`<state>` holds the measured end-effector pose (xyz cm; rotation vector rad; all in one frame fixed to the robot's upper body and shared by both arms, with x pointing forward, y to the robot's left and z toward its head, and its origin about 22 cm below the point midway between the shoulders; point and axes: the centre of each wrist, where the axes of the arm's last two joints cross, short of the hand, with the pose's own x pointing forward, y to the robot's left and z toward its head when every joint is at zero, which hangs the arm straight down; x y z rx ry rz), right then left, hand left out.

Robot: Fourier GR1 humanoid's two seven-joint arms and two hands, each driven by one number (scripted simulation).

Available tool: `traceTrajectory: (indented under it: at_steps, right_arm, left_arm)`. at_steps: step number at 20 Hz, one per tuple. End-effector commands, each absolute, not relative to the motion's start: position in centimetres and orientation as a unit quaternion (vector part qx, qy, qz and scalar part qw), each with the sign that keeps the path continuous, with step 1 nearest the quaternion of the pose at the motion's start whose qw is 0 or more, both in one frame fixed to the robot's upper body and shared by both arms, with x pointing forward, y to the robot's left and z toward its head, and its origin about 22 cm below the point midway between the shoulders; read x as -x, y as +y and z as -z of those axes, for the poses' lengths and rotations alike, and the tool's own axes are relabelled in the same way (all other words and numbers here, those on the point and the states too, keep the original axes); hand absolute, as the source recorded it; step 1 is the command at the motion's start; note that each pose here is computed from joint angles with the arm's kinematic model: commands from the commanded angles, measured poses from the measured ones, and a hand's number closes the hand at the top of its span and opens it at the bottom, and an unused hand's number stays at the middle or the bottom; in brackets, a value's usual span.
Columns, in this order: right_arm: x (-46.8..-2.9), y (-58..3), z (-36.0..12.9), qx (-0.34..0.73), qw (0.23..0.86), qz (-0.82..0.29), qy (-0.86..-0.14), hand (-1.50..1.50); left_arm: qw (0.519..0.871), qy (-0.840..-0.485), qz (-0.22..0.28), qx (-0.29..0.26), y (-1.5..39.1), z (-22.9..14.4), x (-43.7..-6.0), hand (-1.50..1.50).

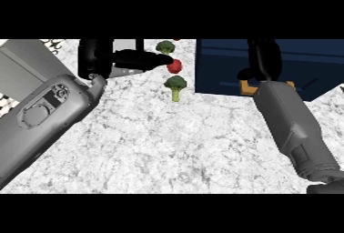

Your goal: Pick up the can, place it into the drawer and close the drawer

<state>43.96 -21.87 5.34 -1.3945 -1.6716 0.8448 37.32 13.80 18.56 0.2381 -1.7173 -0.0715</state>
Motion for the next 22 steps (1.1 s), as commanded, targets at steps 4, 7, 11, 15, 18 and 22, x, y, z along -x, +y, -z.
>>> traceTrajectory:
  at_steps: [4,7,11,15,18,22]
  right_arm:
    - [-45.5,-21.0,-7.6,0.539,0.400,-0.325,-0.666,-1.50]
    - [-46.1,-19.9,-9.0,0.547,0.406,-0.313,-0.662,-1.50]
    - [-46.1,-19.9,-8.7,0.527,0.399,-0.323,-0.677,-1.50]
    - [-46.5,-19.3,-10.1,0.490,0.410,-0.276,-0.718,-1.50]
    - [-46.3,-17.3,-9.6,0.443,0.433,-0.240,-0.748,-1.50]
    - [-46.3,-17.0,-9.6,0.391,0.449,-0.208,-0.776,-1.50]
  left_arm:
    - [0.640,-0.759,0.035,-0.112,14.9,-18.4,-37.1,-1.50]
    - [0.638,-0.762,0.044,-0.104,15.2,-17.5,-36.1,-1.50]
    - [0.638,-0.763,0.044,-0.096,14.7,-17.7,-35.7,-1.50]
    - [0.643,-0.758,0.047,-0.098,15.3,-16.1,-35.1,-1.50]
    - [0.640,-0.760,0.033,-0.107,15.2,-16.1,-35.5,-1.50]
    - [0.649,-0.752,0.033,-0.111,16.2,-14.8,-35.0,-1.50]
